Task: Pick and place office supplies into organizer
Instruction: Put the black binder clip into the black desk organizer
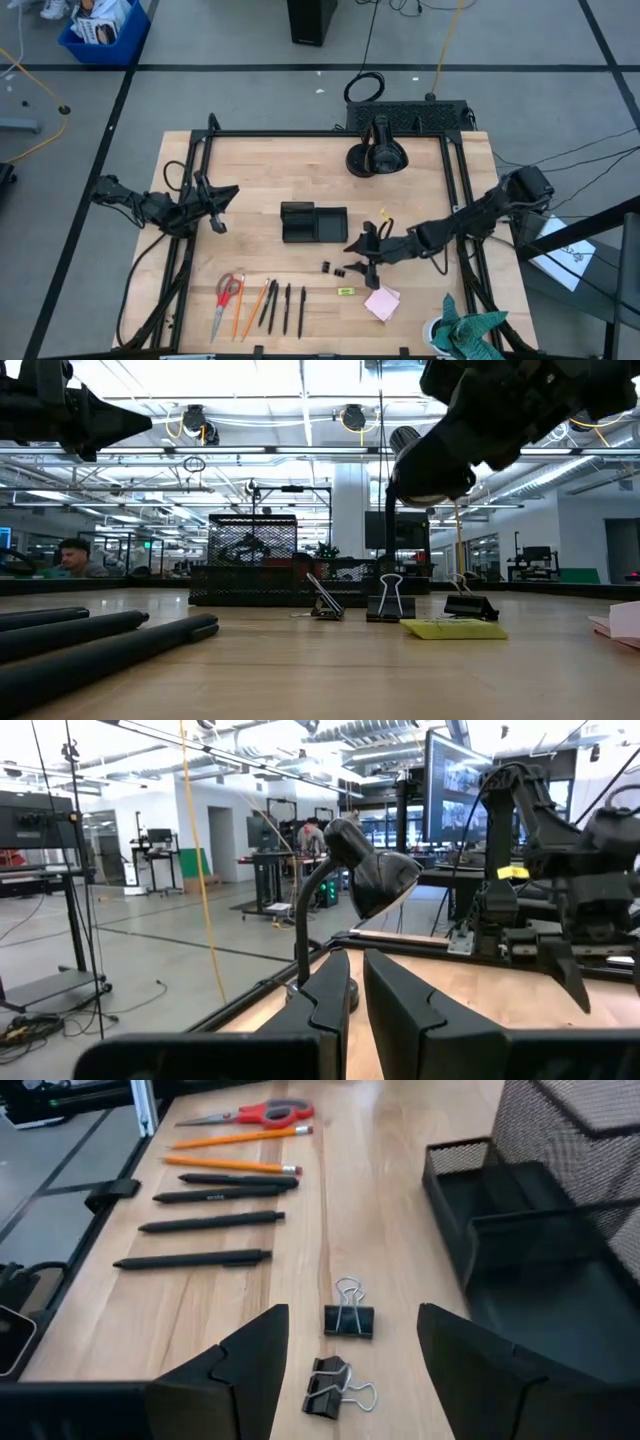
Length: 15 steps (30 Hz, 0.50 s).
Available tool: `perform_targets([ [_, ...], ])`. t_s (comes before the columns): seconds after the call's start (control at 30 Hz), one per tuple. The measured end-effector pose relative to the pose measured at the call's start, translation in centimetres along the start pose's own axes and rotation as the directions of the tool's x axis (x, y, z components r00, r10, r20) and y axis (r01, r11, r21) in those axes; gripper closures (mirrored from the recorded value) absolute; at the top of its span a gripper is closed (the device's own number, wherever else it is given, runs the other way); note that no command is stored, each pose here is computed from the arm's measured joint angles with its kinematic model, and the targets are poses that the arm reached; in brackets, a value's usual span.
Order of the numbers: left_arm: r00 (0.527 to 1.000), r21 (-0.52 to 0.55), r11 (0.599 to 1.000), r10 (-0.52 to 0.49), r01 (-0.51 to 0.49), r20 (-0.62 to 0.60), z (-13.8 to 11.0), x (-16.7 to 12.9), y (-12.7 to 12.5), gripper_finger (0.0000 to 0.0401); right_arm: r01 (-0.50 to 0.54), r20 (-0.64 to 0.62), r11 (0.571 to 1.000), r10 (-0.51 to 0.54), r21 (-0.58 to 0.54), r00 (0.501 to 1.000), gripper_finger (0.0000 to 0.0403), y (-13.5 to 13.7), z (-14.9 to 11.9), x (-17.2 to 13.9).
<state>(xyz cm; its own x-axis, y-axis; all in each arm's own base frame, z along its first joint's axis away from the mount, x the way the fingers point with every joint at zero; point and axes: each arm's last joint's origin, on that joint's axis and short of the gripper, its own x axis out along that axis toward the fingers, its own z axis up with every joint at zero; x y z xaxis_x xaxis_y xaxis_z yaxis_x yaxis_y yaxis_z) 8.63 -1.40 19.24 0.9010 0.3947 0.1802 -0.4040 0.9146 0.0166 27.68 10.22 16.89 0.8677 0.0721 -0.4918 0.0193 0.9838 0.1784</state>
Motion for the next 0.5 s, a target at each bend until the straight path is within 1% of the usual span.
perform_targets([
  [0.37,1.000,0.000,1.000,-0.001,0.001,-0.004,0.0,0.0,0.0,0.0359,0.008,-0.022,0.996,-0.006,0.087,1.000,0.0186,0.1,-2.2,2.6],
  [0.5,1.000,0.000,1.000,-0.002,0.002,-0.003,0.0,0.0,0.0,0.0359,0.015,-0.037,0.993,-0.010,0.115,0.999,0.0186,0.1,-2.7,3.1],
])
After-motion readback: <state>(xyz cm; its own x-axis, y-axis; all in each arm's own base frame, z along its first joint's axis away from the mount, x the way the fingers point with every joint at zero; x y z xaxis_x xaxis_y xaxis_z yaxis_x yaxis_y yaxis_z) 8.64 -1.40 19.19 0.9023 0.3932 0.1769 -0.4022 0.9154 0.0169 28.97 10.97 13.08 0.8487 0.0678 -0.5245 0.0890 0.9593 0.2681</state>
